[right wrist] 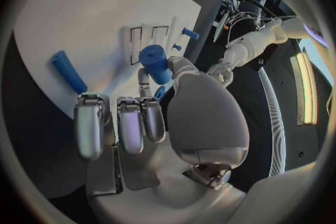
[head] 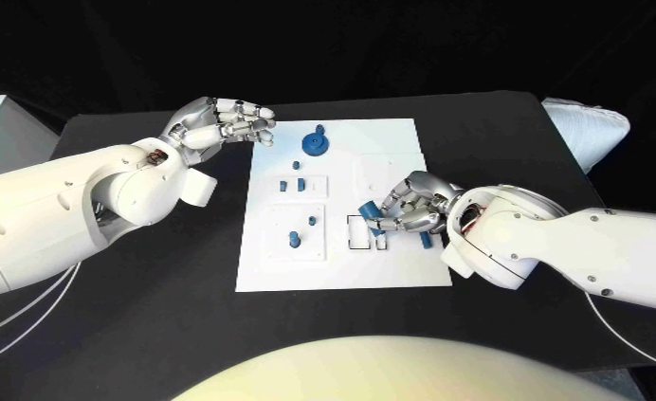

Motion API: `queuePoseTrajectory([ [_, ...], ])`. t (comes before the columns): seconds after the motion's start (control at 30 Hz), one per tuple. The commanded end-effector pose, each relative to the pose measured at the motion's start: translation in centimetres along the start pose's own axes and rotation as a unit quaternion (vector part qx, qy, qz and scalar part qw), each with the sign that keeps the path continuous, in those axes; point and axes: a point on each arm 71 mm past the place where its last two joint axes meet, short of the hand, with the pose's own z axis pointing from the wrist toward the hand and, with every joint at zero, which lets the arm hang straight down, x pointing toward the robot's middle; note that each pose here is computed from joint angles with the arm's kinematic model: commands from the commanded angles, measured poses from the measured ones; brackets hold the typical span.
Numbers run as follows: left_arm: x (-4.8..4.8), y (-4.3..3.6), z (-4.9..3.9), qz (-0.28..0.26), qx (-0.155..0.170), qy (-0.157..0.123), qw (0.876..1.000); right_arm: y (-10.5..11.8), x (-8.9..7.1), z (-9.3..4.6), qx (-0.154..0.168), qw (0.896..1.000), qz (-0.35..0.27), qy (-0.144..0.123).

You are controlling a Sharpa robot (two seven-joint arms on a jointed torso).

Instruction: Assemble the parts on the task board

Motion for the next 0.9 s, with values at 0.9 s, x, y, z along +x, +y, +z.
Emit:
queuePoseTrajectory([
  [0.9,0.12,-0.07,-0.02,-0.005,0.003,0.005,1.000,0.5,1.5,0.8,0.014,0.999,-0.015,0.026],
])
